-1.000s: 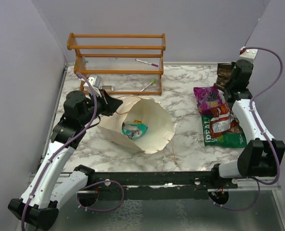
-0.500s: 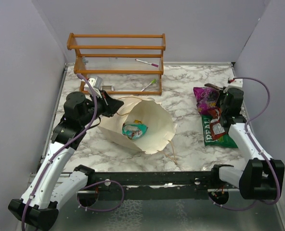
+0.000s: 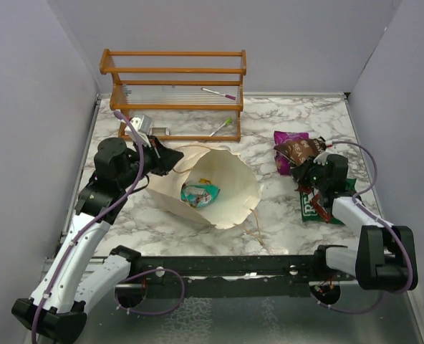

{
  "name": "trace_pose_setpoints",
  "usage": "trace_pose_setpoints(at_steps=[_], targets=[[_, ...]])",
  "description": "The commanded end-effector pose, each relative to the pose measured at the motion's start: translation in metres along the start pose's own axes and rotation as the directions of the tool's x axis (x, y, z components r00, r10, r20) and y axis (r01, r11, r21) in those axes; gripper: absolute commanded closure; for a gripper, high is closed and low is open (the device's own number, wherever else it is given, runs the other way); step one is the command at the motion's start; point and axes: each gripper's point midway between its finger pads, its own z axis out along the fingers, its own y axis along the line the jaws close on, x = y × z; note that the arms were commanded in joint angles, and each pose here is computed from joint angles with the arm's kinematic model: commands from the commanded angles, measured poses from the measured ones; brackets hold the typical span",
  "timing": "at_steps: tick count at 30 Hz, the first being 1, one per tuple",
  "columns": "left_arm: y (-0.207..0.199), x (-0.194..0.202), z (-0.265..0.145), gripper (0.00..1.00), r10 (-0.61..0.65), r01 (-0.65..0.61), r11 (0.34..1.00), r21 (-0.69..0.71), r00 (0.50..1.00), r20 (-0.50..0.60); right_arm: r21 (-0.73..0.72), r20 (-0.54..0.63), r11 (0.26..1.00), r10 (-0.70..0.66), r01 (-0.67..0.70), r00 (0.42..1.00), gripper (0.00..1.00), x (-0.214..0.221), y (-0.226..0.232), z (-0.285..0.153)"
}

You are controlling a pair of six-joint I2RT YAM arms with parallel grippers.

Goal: Take the snacks out of the paper bag
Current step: Place the snack at the center of the board, then take out the snack from the paper bag.

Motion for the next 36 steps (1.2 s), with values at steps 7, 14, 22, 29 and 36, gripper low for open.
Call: trace_pose_setpoints(at_steps=[7, 14, 22, 29, 36], targets=[[0.005, -0.005, -0.004, 1.00, 0.006, -0.005, 0.999, -0.034, 1.000, 0.030, -0.052, 0.001, 0.999, -0.013, 0.013, 1.000, 0.39, -0.035, 0.027, -0.009], [-0.009, -0.007, -0.002, 1.00, 0.056, -0.058, 0.997, 0.059, 0.997, 0.046, 0.116, -0.042, 0.990, -0.074, 0.078, 0.996, 0.00, -0.063, 0.012, -0.026], [-0.039, 0.022, -0.025, 1.00, 0.236, -0.239, 0.928, 0.285, 0.971, 0.043, -0.295, 0.130, 0.927, -0.202, 0.232, 0.971, 0.00, -0.089, 0.098, -0.065], [-0.034, 0.062, -0.035, 1.00, 0.292, -0.272, 0.893, 0.358, 0.956, -0.004, -0.581, 0.137, 0.751, -0.290, 0.314, 0.947, 0.01, -0.060, 0.180, -0.095], [-0.051, 0.070, -0.041, 1.00, 0.162, -0.145, 0.879, 0.454, 0.987, 0.000, -0.734, 0.153, 0.587, -0.347, 0.342, 0.925, 0.01, -0.020, 0.230, -0.133]])
